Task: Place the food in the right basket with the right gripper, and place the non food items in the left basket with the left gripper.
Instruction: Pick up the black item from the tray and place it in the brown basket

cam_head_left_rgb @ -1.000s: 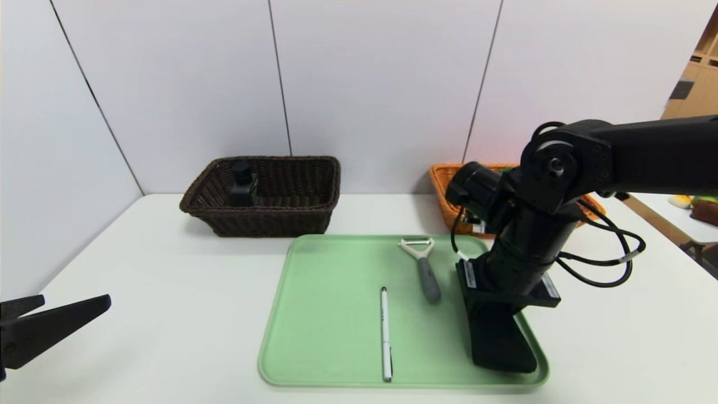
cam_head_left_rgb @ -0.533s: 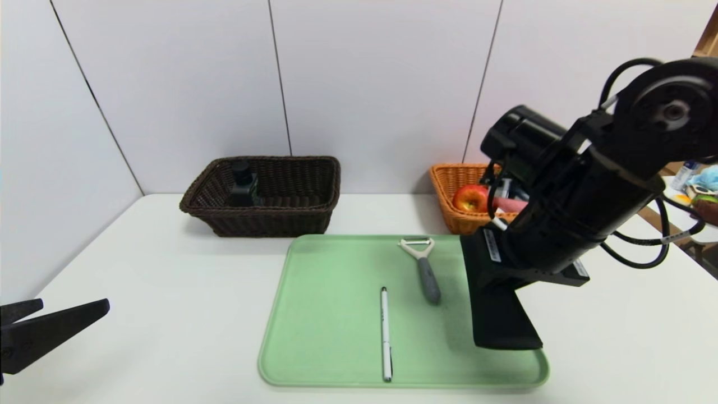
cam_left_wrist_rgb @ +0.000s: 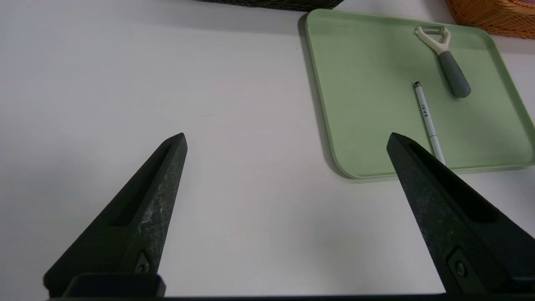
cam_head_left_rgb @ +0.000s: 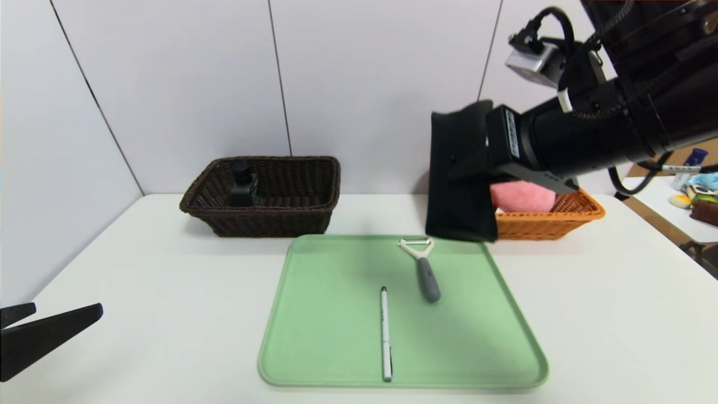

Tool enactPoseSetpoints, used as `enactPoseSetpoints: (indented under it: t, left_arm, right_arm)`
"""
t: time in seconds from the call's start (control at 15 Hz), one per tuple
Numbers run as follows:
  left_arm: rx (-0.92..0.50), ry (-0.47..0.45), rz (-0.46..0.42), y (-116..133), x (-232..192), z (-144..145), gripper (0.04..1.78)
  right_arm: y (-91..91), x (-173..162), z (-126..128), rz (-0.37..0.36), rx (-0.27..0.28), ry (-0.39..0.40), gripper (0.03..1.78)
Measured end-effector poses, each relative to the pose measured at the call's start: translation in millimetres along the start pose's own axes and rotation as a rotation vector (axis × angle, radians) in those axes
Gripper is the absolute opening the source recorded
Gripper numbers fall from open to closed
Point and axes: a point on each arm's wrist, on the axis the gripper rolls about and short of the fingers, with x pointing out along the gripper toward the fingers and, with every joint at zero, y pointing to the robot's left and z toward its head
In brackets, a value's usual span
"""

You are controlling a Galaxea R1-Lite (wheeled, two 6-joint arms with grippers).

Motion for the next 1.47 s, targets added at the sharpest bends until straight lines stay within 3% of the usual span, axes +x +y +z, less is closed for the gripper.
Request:
enactPoseSetpoints:
  t: [0.13,0.27,0.53,0.8,1.13,1.33,1.47]
  left_arm:
    - [0.002,-0.009,0.000,-0.6,-1.6,1.7,1.69]
    - [0.015,-0.007,0.001,-0.5,-2.0,1.4,1.69]
    - [0.015,0.000,0.015,0.4,-1.2,-1.1,1.69]
    - [0.012,0.026,0.030,3.3,-0.3,-12.1,1.69]
    - [0.010,0.056,0.049,6.6,1.9,-24.1,1.69]
    - [0.010,0.058,0.049,6.9,2.1,-25.3,1.69]
    - [0.010,0.055,0.050,7.0,0.4,-26.5,1.69]
  right_arm:
    - [17.4,12.2,19.9,0.121,-0.039,-0.192,0.30]
    - [33.8,33.3,36.0,0.200,-0.073,-0.330,0.30]
    - [46.5,107.7,48.7,0.233,-0.151,-0.513,0.29]
    - [40.3,179.1,39.5,0.256,-0.195,-0.606,0.29]
    - [19.6,261.2,9.4,0.228,-0.261,-0.698,0.29]
    - [12.0,287.6,-8.1,0.220,-0.276,-0.658,0.28]
    - [8.7,295.0,-13.4,0.208,-0.286,-0.633,0.58]
